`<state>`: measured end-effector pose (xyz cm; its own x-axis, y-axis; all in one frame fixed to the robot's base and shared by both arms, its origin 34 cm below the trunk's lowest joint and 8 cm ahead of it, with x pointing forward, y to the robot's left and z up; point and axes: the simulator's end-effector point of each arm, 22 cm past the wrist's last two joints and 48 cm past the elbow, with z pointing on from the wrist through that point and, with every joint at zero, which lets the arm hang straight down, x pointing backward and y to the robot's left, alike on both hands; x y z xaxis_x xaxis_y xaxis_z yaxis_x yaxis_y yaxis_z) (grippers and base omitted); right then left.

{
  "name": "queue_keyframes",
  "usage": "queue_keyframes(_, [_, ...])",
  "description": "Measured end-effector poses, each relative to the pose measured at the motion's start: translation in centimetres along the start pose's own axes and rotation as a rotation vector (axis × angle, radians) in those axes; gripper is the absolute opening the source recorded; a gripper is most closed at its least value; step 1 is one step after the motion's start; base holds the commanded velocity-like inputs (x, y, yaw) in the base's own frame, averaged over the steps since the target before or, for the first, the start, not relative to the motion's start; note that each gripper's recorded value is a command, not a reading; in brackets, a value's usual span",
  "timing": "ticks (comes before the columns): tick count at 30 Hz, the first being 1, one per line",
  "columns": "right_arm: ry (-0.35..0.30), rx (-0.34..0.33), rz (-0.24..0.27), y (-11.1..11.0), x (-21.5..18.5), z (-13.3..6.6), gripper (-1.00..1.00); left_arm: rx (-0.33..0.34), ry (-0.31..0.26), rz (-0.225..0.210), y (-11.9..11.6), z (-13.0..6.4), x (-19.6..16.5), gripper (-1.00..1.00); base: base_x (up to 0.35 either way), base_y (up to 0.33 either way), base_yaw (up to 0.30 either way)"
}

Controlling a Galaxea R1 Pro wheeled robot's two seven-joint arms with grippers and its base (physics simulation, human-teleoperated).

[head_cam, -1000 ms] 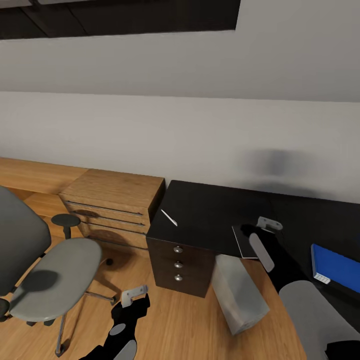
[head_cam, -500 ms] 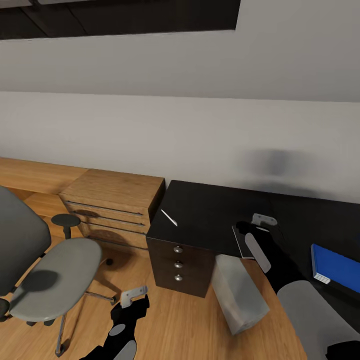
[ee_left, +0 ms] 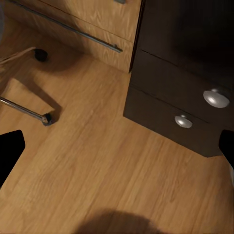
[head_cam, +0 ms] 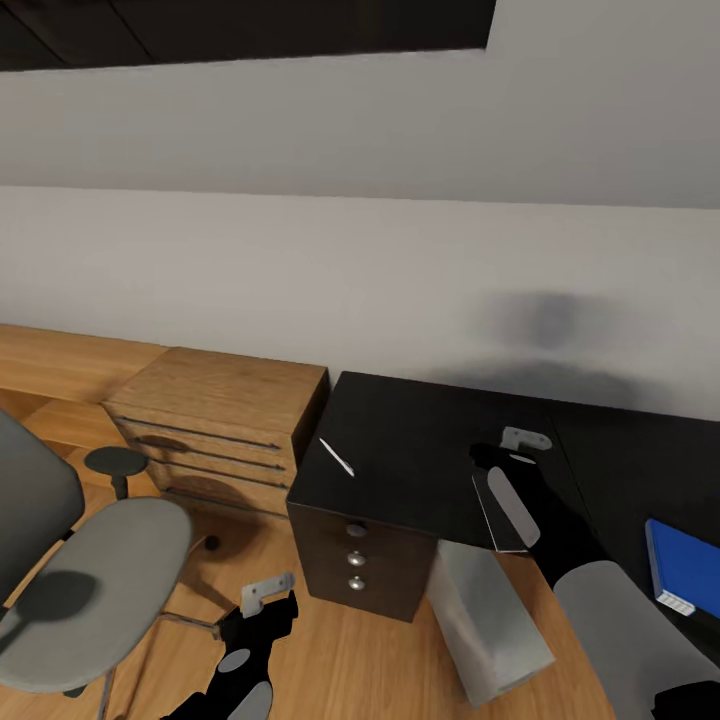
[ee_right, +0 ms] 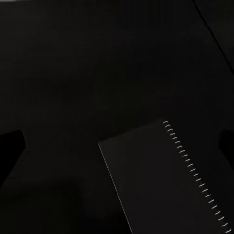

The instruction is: In the bedroom, organize the workspace by keeping the computer under the desk, ensuring the monitor is on the desk, placing the keyboard on the desk next to the monitor, placing the mouse on the desk next to the keyboard, moving the folder from the swivel chair onto the desk next to the mouse, stacking the notebook on top of the folder with the pen on top of the notebook, and positioning the swivel chair next to the desk.

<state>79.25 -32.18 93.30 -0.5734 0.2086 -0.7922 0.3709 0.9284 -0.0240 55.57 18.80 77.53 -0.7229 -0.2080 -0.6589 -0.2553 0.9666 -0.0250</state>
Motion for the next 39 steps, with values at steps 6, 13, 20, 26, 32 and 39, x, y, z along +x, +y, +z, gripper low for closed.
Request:
queue_keyframes(6, [0.021, 0.056, -0.059, -1.7, 2.2, 1.2, 1.00, 0.008, -0.004, 0.004, -0.3, -0.1, -0.1, 1.00, 0.052, 0.000, 0.000])
queue_keyframes(13, [-0.054, 0.107, -0.071, -3.4, 2.3, 2.2, 1.00, 0.065, -0.042, -0.026, -2.5, -1.4, -2.2, 1.00, 0.002, 0.000, 0.000])
queue_keyframes(20, [-0.107, 0.097, -0.054, -3.6, 1.8, 2.5, 1.00, 0.093, -0.057, -0.037, -3.6, -2.2, -2.9, 1.00, 0.000, 0.000, 0.000])
queue_keyframes(26, [-0.105, 0.107, -0.051, -4.1, 2.7, 3.1, 1.00, 0.118, -0.060, -0.028, -4.6, -2.6, -2.8, 1.00, 0.000, 0.000, 0.000])
queue_keyframes(32, [-0.097, 0.128, -0.048, -4.8, 3.6, 4.3, 1.00, 0.136, -0.060, -0.013, -5.3, -2.5, -2.3, 1.00, 0.000, 0.000, 0.000])
queue_keyframes(39, [-0.084, 0.144, -0.046, -5.2, 4.0, 5.4, 1.00, 0.139, -0.059, -0.012, -5.5, -1.9, -2.0, 1.00, 0.000, 0.000, 0.000])
